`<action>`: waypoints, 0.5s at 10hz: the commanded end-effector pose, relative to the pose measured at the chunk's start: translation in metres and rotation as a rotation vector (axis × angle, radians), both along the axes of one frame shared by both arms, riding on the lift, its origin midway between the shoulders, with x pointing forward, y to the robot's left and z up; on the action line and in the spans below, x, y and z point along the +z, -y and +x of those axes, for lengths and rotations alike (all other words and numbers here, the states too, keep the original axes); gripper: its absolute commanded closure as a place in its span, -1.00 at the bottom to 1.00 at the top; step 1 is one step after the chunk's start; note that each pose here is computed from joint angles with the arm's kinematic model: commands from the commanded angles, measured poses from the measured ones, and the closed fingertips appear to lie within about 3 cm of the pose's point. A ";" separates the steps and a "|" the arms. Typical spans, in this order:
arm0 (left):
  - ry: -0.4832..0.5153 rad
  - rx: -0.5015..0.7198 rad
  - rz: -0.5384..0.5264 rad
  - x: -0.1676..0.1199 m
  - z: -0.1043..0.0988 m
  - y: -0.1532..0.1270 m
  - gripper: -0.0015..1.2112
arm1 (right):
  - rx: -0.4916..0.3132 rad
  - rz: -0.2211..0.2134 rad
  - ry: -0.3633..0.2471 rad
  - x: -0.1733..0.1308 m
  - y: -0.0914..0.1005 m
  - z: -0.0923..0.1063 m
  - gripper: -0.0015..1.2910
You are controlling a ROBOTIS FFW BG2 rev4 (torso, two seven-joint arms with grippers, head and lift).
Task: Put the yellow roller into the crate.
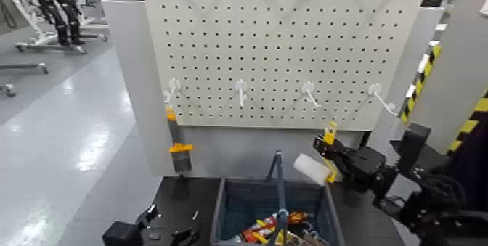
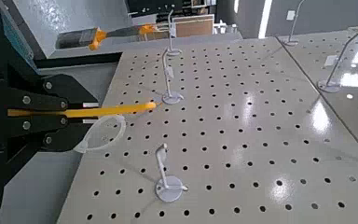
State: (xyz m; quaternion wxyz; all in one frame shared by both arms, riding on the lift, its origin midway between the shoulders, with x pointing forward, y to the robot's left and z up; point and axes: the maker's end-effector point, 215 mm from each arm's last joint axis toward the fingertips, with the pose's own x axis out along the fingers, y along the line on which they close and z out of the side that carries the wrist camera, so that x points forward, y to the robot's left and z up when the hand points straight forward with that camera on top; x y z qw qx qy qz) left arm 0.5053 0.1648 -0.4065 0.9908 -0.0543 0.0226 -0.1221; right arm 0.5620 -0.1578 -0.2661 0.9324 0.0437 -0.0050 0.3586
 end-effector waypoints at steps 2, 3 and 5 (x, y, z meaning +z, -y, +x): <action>0.000 -0.002 0.000 0.000 0.000 0.001 -0.82 | -0.021 0.074 -0.088 -0.030 0.003 -0.014 0.91; 0.000 -0.002 0.000 0.000 0.000 0.001 -0.83 | -0.032 0.104 -0.122 -0.044 0.001 -0.016 0.91; -0.002 0.000 -0.001 -0.001 -0.001 0.000 -0.82 | -0.026 0.164 -0.189 -0.069 -0.013 -0.023 0.91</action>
